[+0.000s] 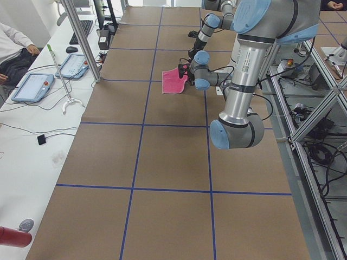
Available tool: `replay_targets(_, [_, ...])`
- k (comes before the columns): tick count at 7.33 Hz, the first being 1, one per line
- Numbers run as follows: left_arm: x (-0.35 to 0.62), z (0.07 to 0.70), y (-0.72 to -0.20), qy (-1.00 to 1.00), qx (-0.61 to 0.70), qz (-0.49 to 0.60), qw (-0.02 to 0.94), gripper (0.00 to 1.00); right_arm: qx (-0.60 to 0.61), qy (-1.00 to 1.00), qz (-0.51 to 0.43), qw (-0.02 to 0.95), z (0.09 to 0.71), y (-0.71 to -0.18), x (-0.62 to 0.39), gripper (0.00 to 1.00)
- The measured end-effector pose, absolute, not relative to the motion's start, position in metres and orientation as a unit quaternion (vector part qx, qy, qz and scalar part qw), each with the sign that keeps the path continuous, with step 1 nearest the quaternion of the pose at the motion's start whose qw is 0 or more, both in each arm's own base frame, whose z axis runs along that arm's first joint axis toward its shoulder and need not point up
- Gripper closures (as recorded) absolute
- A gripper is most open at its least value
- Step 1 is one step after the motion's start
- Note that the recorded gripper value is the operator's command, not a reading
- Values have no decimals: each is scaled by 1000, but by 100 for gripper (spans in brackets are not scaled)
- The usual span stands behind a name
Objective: Fold towel twice with both arms
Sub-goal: 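Lift the near edge with both grippers and fold it over the far edge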
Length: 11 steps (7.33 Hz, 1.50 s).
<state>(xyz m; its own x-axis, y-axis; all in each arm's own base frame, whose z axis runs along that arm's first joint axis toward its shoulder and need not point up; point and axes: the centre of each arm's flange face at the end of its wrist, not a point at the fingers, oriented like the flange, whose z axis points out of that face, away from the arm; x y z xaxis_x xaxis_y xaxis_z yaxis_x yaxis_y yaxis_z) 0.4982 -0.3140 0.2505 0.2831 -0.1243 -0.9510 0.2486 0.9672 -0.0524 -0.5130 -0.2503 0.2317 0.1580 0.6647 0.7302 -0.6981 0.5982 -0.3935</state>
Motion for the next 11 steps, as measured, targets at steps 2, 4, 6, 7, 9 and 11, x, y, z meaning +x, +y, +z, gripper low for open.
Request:
replay_targets(2, [492, 239, -330, 592, 56, -123, 795, 100, 28, -460, 456, 761, 238, -266, -518, 100])
replay_targets(4, [490, 237, -344, 590, 60, -131, 795, 100, 40, -458, 464, 757, 236, -289, -522, 100])
replay_targets(6, [501, 235, -364, 584, 65, -142, 797, 100, 50, -458, 473, 751, 231, -311, -519, 100])
replay_targets(7, [504, 235, -372, 581, 67, -146, 798, 100, 55, -457, 476, 750, 229, -321, -522, 100])
replay_targets(9, [505, 241, -383, 574, 71, -153, 801, 100, 62, -452, 483, 747, 226, -337, -528, 100])
replay_targets(11, [506, 249, -393, 565, 77, -155, 807, 100, 72, -444, 489, 748, 231, -354, -526, 100])
